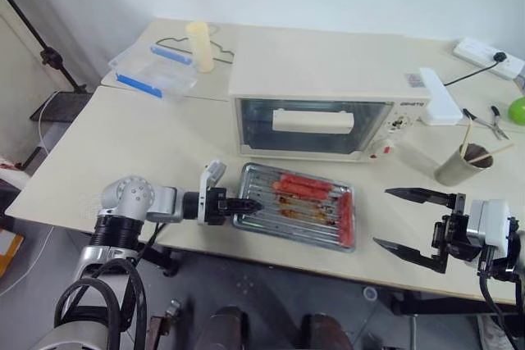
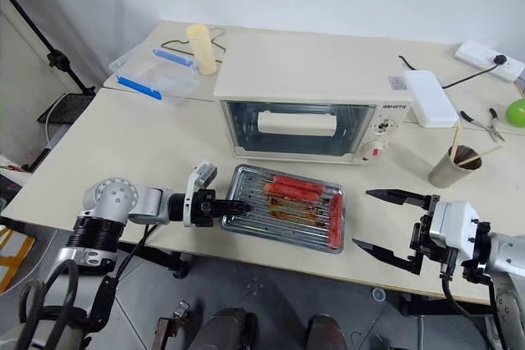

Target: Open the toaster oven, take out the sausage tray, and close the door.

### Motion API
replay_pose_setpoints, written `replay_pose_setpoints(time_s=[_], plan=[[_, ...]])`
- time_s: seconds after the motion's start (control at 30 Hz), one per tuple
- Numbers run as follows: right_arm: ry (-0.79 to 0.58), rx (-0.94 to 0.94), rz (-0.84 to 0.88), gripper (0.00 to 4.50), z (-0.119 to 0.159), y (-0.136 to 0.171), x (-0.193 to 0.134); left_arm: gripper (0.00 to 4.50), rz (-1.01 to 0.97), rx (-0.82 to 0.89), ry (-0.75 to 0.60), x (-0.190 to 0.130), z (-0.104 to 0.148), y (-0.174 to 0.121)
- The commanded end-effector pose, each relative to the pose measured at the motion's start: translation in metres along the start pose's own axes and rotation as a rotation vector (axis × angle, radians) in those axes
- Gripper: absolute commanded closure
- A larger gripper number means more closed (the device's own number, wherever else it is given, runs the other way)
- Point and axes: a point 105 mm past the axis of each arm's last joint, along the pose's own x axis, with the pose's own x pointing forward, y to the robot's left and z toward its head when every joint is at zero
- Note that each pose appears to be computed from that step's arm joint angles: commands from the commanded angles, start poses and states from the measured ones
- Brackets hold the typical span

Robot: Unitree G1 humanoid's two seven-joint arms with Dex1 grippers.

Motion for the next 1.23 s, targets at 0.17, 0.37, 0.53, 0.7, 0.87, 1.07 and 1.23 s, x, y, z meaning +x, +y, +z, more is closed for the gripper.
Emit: replay_pose_setpoints(time_s=[0.17, 0.37, 0.53, 0.7, 0.87, 1.07, 1.23], plan=[[-0.016, -0.040, 0.016, 0.00, 0.010, -0.005, 0.004, 1.89, 0.037, -0.006, 0.013, 0.007, -0.014, 0.006], [-0.017, -0.038, 0.024, 0.00, 0.010, -0.006, 0.006, 0.26, 0.052, 0.126, -0.078, -0.021, -0.013, -0.001], [-0.003, -0.011, 0.020, 0.00, 0.006, -0.008, 0.004, 0.02, 0.116, 0.486, -0.099, -0.062, -0.021, -0.007], [0.016, 0.006, 0.012, 0.00, 0.001, -0.009, -0.002, 0.02, 0.164, 0.812, -0.239, -0.101, -0.009, -0.014], [0.013, 0.046, -0.012, 0.00, -0.001, -0.010, -0.010, 0.02, 0.309, 1.216, -0.309, -0.147, -0.009, -0.022], [0.020, 0.062, -0.018, 0.00, -0.004, -0.003, -0.019, 0.02, 0.478, 1.628, -0.118, -0.178, -0.011, -0.022], [0.028, 0.068, -0.030, 0.00, -0.008, 0.002, -0.024, 0.02, 0.467, 1.646, -0.118, -0.190, -0.002, -0.029]])
